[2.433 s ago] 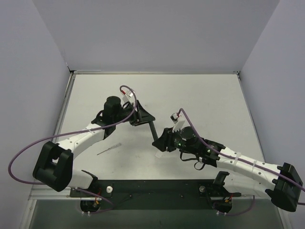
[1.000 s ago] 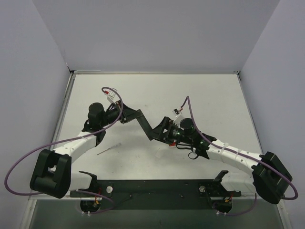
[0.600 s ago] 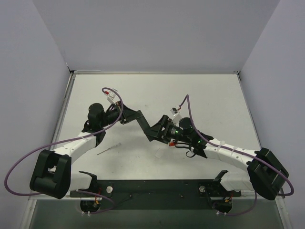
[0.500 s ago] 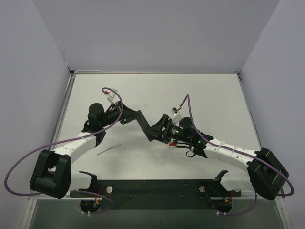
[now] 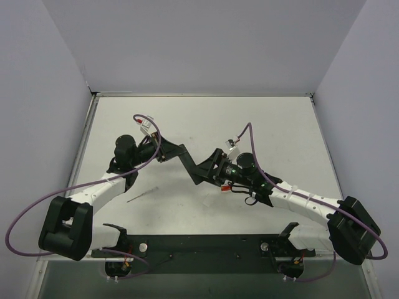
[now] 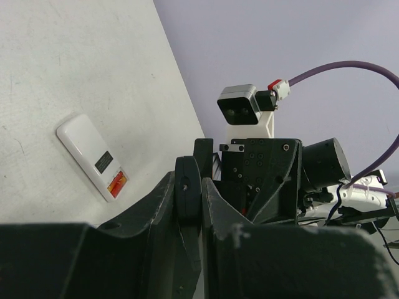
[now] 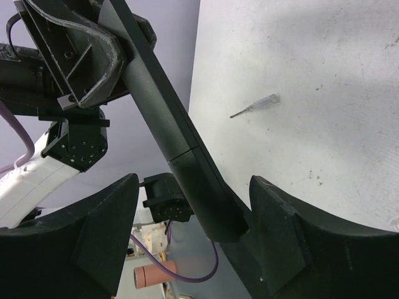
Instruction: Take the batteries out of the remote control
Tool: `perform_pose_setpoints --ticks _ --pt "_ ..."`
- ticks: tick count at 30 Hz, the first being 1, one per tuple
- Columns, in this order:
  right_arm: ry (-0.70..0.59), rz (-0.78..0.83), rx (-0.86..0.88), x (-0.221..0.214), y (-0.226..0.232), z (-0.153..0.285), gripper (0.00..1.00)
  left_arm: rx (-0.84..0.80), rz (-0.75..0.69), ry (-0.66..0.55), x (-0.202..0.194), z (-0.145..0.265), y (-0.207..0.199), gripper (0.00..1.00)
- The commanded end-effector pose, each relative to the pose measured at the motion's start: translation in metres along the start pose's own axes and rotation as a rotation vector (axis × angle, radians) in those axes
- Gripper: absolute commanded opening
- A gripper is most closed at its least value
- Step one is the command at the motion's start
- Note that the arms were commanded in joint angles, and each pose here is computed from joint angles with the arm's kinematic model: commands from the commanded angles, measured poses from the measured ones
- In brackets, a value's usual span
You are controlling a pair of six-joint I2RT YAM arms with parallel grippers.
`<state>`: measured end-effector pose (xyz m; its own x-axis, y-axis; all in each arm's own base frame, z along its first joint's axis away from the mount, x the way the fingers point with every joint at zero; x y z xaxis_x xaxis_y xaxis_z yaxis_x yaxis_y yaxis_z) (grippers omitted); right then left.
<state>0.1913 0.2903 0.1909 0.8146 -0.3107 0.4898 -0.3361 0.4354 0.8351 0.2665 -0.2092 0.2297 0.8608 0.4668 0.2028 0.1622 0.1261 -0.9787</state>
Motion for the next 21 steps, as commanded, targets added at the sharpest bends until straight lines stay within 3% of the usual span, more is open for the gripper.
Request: perform_pose_setpoints --ticks 1,16,21 --pt "-0.071 0.011 0.058 0.0155 0.0172 0.0068 0.65 -0.069 -0.058 -0.010 0.0004 0.0047 -0.0215 0.00" --pt "-0.075 -0.011 0.036 0.0153 0.0127 0.0062 0.62 -0.077 -0.047 -0.012 -0.0004 0.0059 -0.0242 0.00" --pt "-0.078 -0.016 0.043 0.0135 0.0112 0.0062 0.45 -0.081 -0.040 -0.020 0.0005 0.0058 -0.0253 0.00"
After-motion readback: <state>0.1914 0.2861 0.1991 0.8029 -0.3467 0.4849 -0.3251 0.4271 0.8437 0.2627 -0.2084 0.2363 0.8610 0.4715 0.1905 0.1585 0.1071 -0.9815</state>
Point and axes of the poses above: each gripper's point midway between its finger pads, its own z axis back along the fingers, its own y axis along the line the jaws close on, x = y × z, the point moved 4 cm from there along z, back along the fingers, and after that the axes turned 13 degrees about z, right-handed, at the moved point
